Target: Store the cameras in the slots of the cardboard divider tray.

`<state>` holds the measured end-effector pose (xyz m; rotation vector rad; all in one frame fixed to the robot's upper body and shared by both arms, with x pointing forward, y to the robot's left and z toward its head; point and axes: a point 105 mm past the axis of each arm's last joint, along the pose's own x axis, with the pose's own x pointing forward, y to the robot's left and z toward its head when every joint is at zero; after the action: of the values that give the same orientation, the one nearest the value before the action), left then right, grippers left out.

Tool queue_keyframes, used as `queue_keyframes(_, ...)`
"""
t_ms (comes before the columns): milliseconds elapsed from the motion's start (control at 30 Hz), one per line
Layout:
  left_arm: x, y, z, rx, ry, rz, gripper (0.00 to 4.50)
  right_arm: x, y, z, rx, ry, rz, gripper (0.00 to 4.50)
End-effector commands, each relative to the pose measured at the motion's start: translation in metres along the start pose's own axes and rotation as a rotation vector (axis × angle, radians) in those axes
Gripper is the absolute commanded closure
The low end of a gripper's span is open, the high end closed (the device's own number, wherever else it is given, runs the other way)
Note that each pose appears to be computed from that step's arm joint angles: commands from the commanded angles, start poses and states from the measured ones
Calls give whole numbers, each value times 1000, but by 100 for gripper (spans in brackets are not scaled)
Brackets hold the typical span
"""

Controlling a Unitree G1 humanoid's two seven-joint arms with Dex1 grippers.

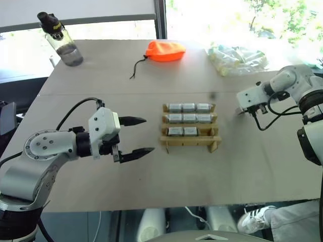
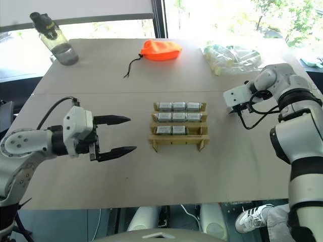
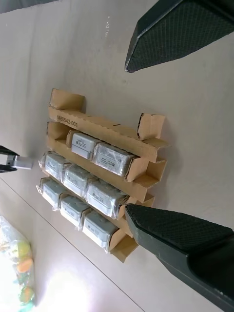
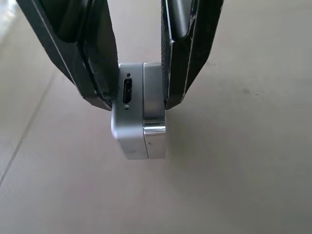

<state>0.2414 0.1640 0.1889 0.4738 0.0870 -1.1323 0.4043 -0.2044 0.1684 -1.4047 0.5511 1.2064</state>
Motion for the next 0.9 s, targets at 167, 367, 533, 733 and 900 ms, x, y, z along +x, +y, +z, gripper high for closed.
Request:
queue_keyframes(167,0,6,9,49,-13,-18,0,-35,-23,57,63,-305,47,383)
queue_keyframes(367,5,9,11,54,-25,-35,0,-55,-1,111,109,-477,167,383)
queue_keyframes(533,7,10,11,56,-29,-48,0,-57,18,129,213,-367,234,383)
queue_keyframes(733,10,11,10,59,-31,-64,0,-54,38,143,292,-255,247,383)
queue_keyframes(900,14,11,11,65,-39,-75,0,-40,52,142,273,-151,235,383)
